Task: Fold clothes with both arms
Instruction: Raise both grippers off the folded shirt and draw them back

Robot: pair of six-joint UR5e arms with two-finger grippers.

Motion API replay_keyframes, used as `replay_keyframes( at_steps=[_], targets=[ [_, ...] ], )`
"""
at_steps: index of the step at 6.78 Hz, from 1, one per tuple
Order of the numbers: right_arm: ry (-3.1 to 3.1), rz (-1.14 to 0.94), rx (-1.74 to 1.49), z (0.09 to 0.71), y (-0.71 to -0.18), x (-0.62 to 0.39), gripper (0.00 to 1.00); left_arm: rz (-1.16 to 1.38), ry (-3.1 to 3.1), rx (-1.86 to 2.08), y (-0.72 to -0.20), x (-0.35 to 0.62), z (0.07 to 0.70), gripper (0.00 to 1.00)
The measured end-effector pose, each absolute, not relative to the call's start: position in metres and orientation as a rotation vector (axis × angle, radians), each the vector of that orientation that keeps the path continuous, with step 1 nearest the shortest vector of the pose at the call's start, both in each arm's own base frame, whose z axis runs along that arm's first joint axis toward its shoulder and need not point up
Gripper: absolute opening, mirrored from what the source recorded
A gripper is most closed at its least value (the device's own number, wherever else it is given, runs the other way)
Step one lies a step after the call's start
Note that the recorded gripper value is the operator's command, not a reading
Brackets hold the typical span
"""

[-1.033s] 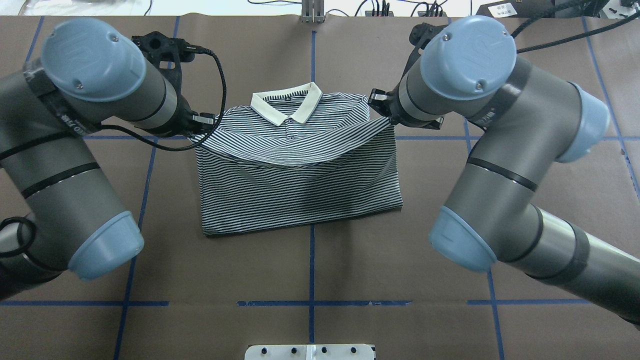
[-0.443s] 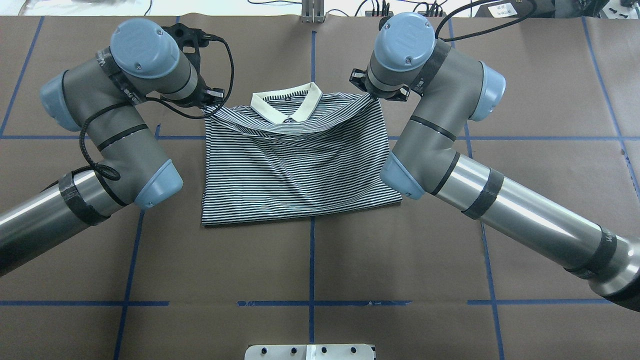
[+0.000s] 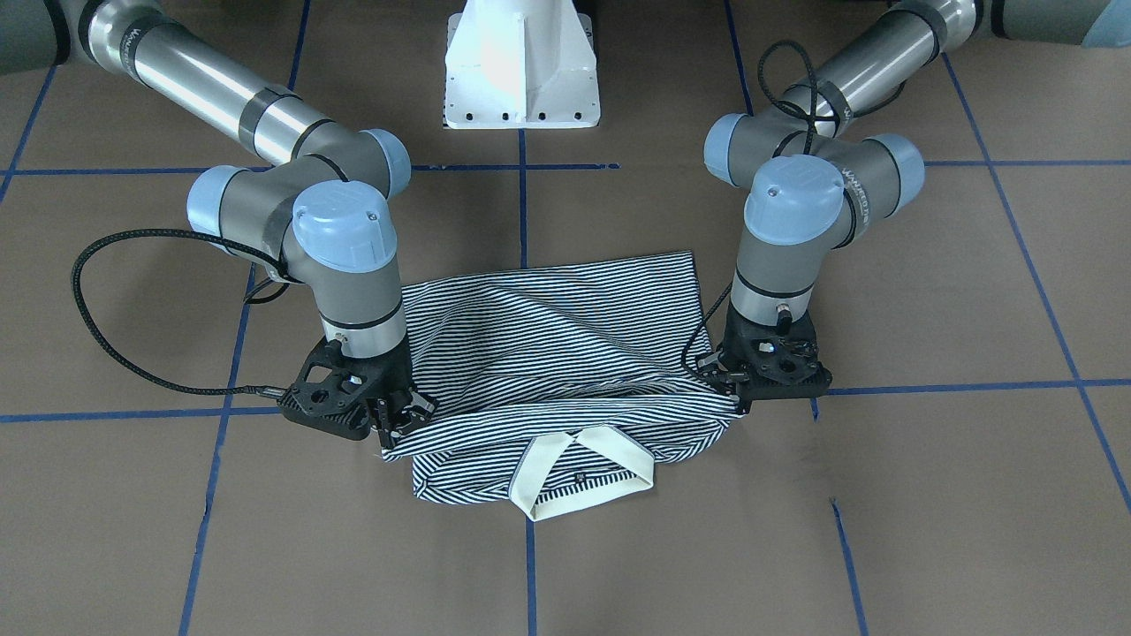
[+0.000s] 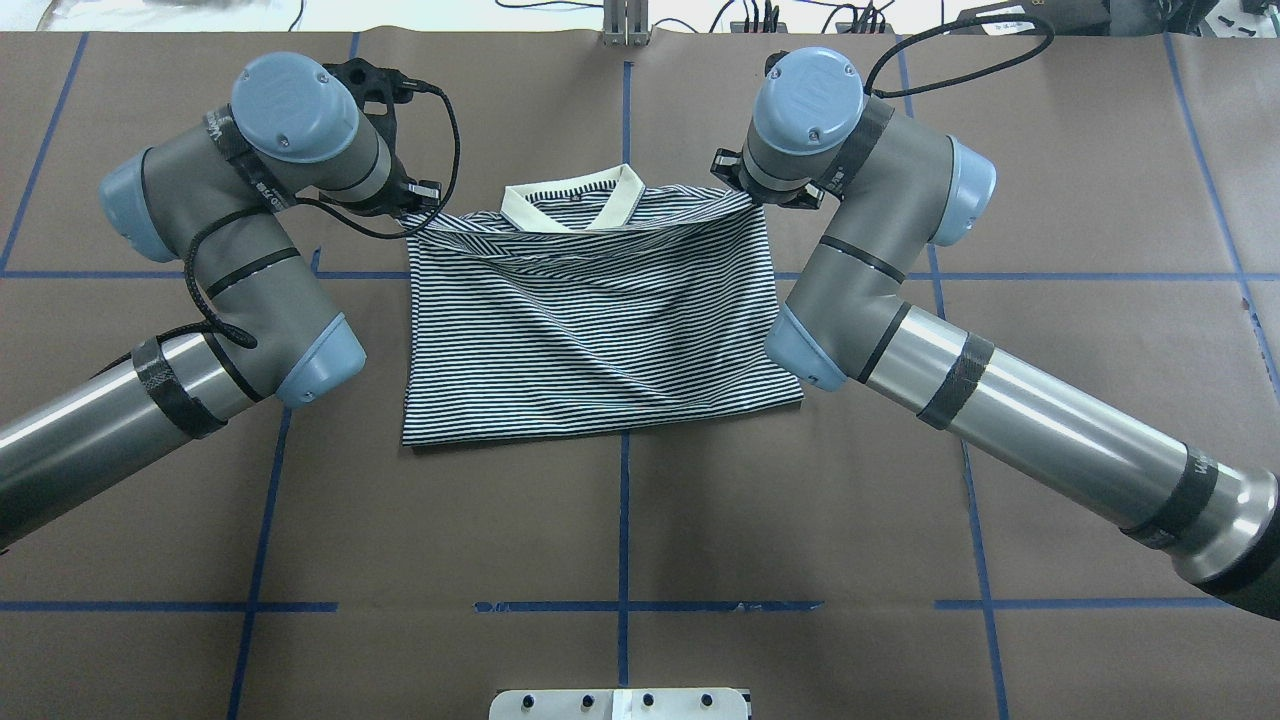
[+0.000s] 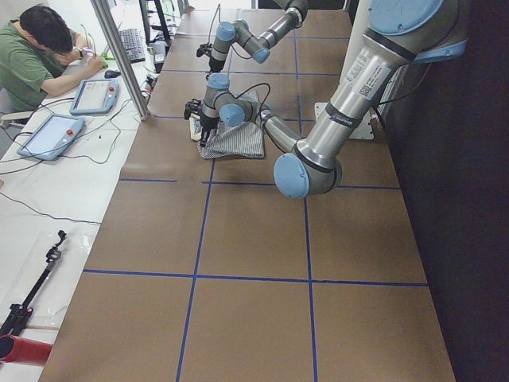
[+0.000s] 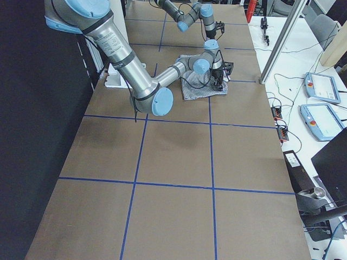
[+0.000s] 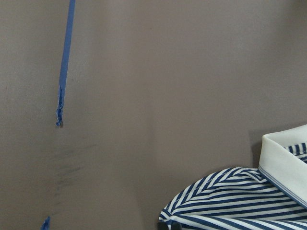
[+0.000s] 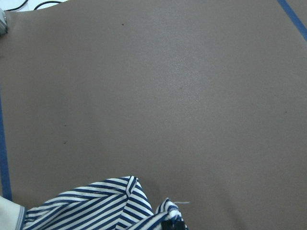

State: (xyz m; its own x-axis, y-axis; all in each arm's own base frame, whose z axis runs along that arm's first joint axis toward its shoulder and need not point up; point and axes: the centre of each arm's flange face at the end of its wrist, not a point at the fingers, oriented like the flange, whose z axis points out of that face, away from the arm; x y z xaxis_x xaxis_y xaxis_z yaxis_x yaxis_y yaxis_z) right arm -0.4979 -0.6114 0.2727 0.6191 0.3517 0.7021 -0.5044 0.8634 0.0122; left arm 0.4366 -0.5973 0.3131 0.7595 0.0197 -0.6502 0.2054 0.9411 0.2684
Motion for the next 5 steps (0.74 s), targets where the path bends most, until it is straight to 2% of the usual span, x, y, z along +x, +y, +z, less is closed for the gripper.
replay_keyframes(
  at_steps=[2,3,4,5],
  targets=[
    [-0.749,0.497,0.212,0.2782,-0.6125,-0.5005,0.01,-0.097,0.703,0.337,-0.597,0.4375,0.315,0.02],
    [-0.748,0.497,0.211,0.2787,-0.6128,-0.5007,0.99,-0.092,0.704,0.339,-0.5967,0.4376,0.3155,0.86],
    [-0.746,0.496,0.211,0.2799,-0.6126,-0.501,1.0,-0.081,0.705,0.345,-0.5962,0.4376,0.3163,1.0],
    [-0.741,0.48,0.223,0.2803,-0.6127,-0.5013,1.0,-0.05,0.705,0.361,-0.5955,0.4367,0.3176,1.0]
  ],
)
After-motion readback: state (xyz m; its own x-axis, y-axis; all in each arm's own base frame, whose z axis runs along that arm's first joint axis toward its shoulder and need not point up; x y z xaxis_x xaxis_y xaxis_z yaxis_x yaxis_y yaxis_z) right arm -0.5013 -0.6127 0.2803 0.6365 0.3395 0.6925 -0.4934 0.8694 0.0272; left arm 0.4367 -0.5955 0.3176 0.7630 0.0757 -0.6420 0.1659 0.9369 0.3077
